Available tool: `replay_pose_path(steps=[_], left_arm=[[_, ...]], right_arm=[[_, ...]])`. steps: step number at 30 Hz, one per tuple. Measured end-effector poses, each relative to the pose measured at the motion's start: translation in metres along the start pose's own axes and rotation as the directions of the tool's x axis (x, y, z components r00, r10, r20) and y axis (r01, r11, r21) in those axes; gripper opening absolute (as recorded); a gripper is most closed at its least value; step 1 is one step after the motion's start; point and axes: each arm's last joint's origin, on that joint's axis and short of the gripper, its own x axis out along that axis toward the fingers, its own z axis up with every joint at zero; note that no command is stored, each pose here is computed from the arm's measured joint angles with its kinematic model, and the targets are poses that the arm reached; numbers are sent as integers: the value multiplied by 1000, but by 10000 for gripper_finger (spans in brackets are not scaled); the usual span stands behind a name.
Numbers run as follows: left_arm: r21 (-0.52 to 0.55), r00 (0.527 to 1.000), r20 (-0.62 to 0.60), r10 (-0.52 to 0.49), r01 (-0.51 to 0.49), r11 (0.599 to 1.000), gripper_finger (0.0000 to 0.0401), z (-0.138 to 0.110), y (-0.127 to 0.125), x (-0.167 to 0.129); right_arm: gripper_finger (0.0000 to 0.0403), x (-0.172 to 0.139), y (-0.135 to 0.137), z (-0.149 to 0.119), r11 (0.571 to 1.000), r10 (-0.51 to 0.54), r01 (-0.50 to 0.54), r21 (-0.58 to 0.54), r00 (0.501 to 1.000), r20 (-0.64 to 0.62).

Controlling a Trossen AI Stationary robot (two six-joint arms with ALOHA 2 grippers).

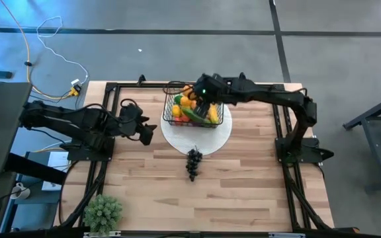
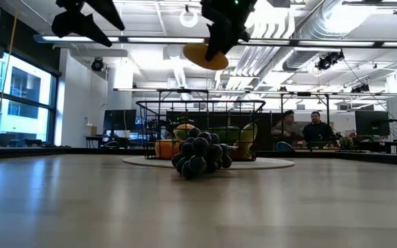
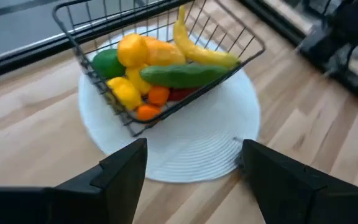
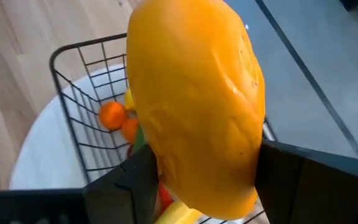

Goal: Build produce basket
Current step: Put the yellow mango into the black wire basket

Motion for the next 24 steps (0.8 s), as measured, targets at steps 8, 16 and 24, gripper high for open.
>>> replay_pose_path(steps=[8, 16, 24], left_arm=[[-63, 997, 63, -42, 46, 997, 250, 4, -17, 14], [-133, 999, 42, 24, -18, 991, 250, -4, -31, 39], [-176, 997, -12, 80, -81, 981, 250, -16, -39, 61]], right_arm=[[183, 15, -45, 2, 995, 75, -75, -59, 997, -9], [183, 35, -66, -12, 983, 180, -181, -13, 981, -79], [183, 55, -67, -34, 974, 208, -220, -54, 963, -173]])
